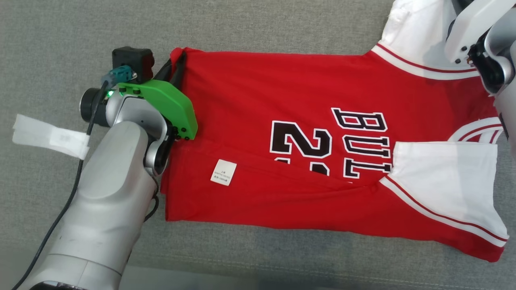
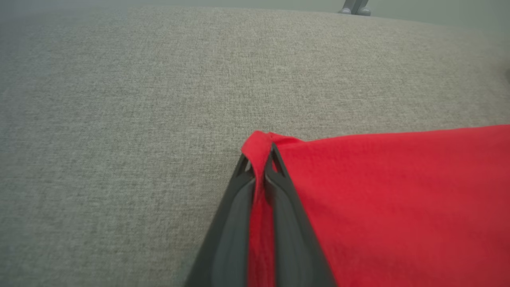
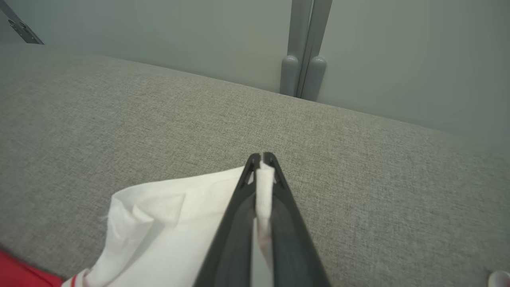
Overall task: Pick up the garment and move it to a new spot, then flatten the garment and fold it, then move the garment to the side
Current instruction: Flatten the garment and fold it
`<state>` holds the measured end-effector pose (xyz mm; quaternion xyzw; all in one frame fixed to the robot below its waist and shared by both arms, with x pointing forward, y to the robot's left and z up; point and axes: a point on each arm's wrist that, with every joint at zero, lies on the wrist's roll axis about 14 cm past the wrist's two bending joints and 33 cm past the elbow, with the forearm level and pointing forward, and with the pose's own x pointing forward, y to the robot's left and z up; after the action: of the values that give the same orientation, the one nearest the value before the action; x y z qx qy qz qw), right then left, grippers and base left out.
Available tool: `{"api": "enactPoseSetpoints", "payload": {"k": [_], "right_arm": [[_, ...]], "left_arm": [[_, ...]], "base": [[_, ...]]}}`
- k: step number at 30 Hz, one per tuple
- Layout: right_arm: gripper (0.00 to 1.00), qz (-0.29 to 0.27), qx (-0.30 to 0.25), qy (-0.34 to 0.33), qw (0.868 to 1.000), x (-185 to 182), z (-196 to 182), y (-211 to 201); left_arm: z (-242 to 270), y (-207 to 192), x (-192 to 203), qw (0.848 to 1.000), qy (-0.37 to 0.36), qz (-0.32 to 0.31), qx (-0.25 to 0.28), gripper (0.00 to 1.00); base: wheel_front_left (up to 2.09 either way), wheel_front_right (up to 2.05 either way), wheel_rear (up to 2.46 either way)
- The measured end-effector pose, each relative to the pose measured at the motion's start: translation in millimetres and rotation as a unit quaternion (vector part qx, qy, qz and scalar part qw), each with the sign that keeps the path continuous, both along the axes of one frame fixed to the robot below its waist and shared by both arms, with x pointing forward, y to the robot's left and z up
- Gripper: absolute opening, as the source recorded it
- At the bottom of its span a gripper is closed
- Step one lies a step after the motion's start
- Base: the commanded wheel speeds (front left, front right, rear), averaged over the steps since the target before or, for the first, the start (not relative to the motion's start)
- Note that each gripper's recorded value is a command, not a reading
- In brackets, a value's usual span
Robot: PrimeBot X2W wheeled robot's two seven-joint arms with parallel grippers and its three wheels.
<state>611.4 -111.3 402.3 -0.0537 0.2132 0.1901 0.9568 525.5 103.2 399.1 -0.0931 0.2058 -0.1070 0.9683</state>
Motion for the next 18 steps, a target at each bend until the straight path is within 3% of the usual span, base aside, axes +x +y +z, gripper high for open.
{"api": "enactPoseSetpoints", "payload": {"k": [18], "right_arm": [[0.00,-0.037,0.103,-0.100,0.989,-90.8,44.5,-18.8]], "left_arm": [[19.7,-4.0,-54.0,0.999,-0.034,0.007,-0.039,0.00]], "base": [[0.00,0.00,0.00]]}}
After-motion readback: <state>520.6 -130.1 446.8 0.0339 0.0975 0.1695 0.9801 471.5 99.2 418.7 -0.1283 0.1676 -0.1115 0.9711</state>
